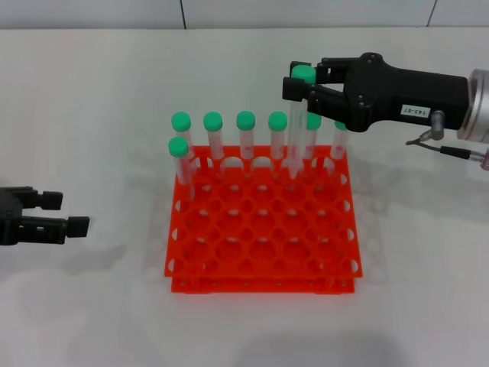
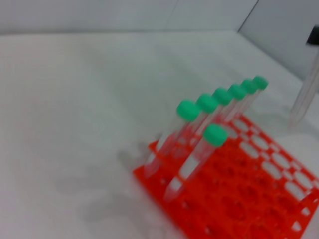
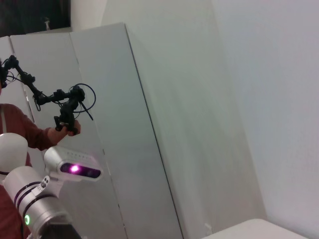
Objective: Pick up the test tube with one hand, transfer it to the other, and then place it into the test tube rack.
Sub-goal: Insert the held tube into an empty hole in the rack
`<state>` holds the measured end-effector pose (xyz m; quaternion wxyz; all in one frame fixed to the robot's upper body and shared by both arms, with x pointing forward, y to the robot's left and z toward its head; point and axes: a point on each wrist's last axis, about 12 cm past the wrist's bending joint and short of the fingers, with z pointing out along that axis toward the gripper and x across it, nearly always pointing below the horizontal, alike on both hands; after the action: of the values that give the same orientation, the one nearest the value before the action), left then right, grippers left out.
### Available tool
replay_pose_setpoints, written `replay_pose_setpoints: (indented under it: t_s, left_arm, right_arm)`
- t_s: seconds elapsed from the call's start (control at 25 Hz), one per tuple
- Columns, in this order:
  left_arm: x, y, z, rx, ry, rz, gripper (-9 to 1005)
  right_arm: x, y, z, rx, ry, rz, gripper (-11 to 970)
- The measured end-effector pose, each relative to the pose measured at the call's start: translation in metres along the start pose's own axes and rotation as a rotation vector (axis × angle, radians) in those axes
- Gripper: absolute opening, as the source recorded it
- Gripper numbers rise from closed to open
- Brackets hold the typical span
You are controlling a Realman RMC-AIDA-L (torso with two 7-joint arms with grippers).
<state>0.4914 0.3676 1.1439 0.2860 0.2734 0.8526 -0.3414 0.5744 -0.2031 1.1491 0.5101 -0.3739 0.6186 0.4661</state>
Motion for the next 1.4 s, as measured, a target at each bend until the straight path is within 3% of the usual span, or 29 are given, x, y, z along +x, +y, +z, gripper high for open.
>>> replay_pose_setpoints:
  t_s: [0.56, 1.4]
  left_arm:
    - [-0.018, 0.005, 0.034, 0.044, 0.011, 0.089, 889]
    - [-0.002, 0.006, 0.046, 0.059, 0.066, 0.149, 890]
  right_arm:
    - [0.01, -0.001, 0.017, 0.042, 0.031, -0.012, 264]
    - [0.025, 0.011, 0.052, 0.069, -0.014, -0.085, 264]
